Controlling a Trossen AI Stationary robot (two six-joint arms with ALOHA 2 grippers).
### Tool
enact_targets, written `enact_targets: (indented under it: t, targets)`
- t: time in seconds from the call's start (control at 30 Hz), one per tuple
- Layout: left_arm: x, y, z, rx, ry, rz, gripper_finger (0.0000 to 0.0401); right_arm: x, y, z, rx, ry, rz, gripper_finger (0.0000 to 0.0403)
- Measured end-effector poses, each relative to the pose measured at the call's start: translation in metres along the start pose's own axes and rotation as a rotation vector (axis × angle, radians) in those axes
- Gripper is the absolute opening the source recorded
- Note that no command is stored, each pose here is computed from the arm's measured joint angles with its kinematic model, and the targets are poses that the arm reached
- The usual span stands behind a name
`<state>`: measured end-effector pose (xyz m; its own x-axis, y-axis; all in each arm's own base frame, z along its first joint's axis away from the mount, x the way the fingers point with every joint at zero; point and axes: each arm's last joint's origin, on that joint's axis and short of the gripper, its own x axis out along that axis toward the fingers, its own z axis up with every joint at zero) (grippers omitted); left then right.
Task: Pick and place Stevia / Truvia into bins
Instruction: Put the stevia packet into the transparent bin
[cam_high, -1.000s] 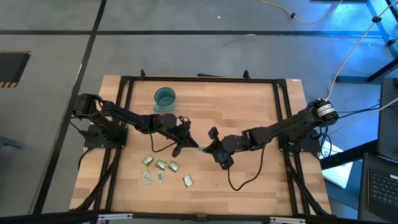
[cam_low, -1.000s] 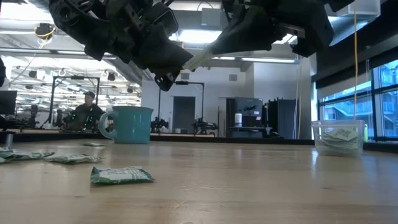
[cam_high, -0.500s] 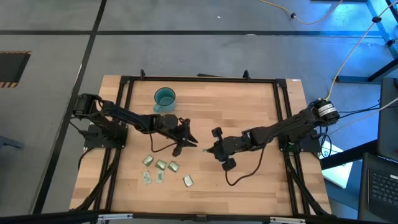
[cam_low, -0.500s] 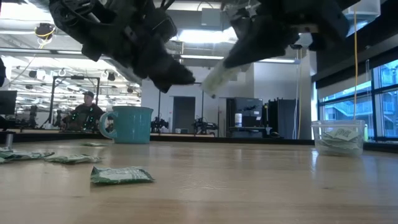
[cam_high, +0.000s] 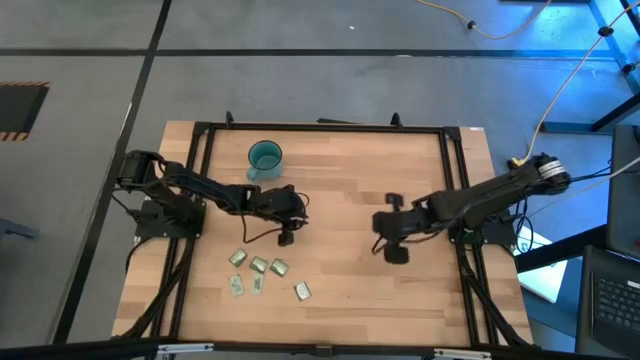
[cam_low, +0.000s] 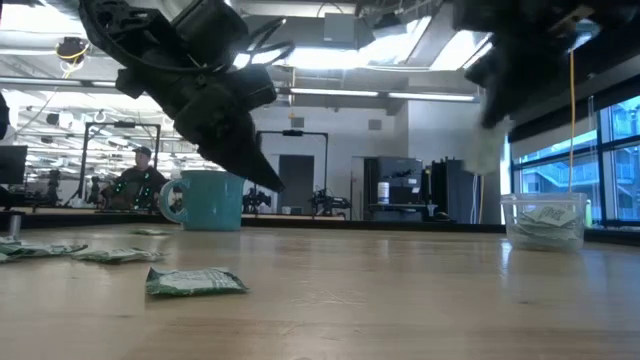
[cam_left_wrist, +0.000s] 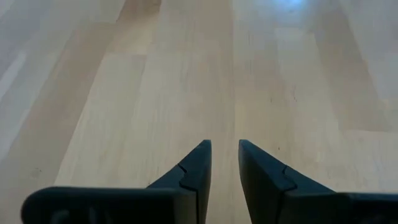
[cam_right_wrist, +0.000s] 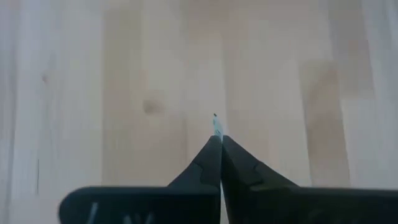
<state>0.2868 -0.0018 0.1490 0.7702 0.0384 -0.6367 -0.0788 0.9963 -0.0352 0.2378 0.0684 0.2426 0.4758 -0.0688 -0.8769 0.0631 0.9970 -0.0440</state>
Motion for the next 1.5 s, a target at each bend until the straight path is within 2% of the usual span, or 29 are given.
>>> enact_targets:
  t: [0.2,0.33,0.63,0.77,0.97,1.13,1.5]
  targets:
    - [0.0,0.0,-0.001,-0.006,0.006,0.013,0.0075,-0.019,-0.013,-0.021,0.144,0.114,-0.112,0.0002]
    - [0.0,0.0,-0.001,-0.007,0.009,0.014,0.0075,-0.023,-0.016,-0.028,0.189,0.161,-0.139,0.0002]
    - [0.0,0.0,-0.001,-0.007,0.012,0.014,0.0075,0.003,-0.023,-0.051,0.224,0.225,-0.177,0.0001]
    - [0.0,0.0,-0.001,-0.007,0.011,0.014,0.0075,0.013,-0.025,-0.056,0.246,0.212,-0.151,0.0001]
    - [0.0,0.0,-0.001,-0.007,0.01,0.014,0.0075,0.016,-0.026,-0.058,0.178,0.216,-0.144,0.0013]
    - [0.0,0.001,-0.001,-0.007,0.01,0.014,0.0075,0.016,-0.026,-0.058,0.171,0.214,-0.148,0.003]
    - [0.0,0.001,-0.001,-0.007,0.01,0.014,0.0075,0.015,-0.031,-0.059,0.14,0.186,-0.285,0.0078]
